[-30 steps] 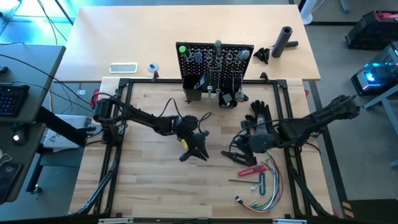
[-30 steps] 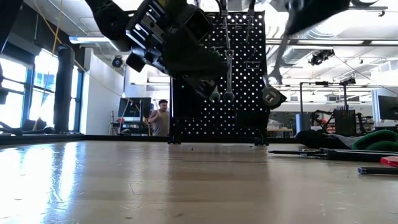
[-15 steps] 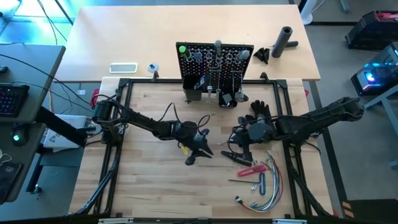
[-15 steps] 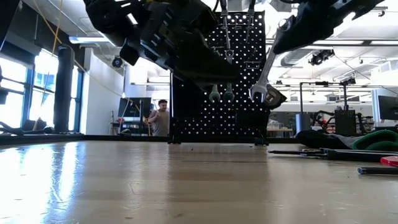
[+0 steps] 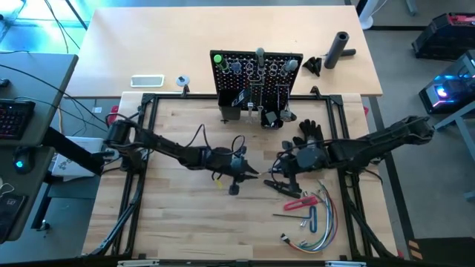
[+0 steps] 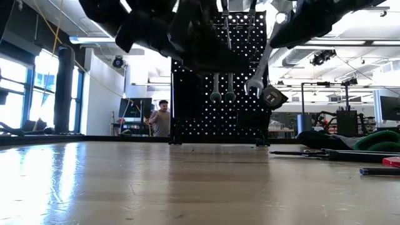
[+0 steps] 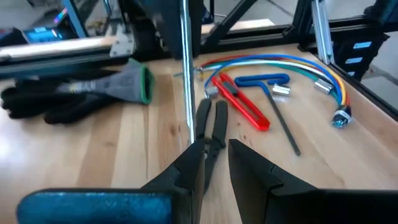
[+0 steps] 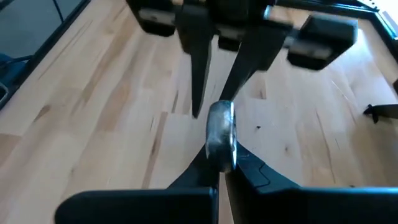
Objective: Hang tools onto peg board
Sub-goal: Hang the silver wrench on the peg board
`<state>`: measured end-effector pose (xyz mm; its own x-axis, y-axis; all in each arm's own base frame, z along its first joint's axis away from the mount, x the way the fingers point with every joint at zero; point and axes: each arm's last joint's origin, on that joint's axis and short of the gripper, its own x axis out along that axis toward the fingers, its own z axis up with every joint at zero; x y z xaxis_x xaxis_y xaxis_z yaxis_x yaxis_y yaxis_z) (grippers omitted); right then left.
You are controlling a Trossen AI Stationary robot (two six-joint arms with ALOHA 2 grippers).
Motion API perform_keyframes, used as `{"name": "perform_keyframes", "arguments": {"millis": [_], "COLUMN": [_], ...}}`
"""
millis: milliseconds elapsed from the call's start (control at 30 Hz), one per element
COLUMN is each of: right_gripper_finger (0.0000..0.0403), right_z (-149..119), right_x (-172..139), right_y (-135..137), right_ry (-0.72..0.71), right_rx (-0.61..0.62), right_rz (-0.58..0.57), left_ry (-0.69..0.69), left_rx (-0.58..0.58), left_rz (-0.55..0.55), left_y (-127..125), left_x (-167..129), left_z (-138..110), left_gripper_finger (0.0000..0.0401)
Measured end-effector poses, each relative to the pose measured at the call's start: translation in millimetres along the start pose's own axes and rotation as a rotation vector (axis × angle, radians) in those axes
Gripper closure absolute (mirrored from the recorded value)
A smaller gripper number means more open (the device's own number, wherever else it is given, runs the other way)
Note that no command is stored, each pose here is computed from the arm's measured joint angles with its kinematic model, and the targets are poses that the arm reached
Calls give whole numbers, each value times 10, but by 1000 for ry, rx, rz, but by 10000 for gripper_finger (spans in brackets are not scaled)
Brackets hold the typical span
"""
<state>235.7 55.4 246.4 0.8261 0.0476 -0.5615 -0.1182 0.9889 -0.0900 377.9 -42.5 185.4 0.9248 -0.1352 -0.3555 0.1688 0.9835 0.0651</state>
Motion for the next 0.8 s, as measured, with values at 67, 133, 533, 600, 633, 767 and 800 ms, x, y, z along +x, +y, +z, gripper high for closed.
{"name": "perform_keyframes", "arguments": {"millis": [67, 133, 533, 600, 633, 767, 800], "right_gripper_finger": [402, 402, 402, 402, 402, 402, 402], "right_z": [-3, -1, 60, 77, 85, 105, 107], "right_x": [0, 0, -2, -3, -4, -5, -6], "right_y": [1, -1, -3, -3, -3, -6, -6], "right_ry": [3, 1, -62, -78, -86, -106, -109], "right_rx": [0, 0, -8, -11, -12, -8, -8], "right_rz": [1, -1, -6, -7, -7, -9, -8], "left_ry": [-10, -2, 4, -6, -7, -20, -21], "left_rx": [18, 45, 21, -16, -33, -71, -73], "left_rz": [13, 59, 141, 127, 124, 108, 114], "left_y": [-54, -94, -111, -96, -82, -33, -30], "left_x": [-33, -64, -80, -80, -80, -80, -80], "left_z": [50, 82, 95, 101, 100, 106, 108], "left_gripper_finger": [337, 337, 271, 249, 238, 213, 210]}}
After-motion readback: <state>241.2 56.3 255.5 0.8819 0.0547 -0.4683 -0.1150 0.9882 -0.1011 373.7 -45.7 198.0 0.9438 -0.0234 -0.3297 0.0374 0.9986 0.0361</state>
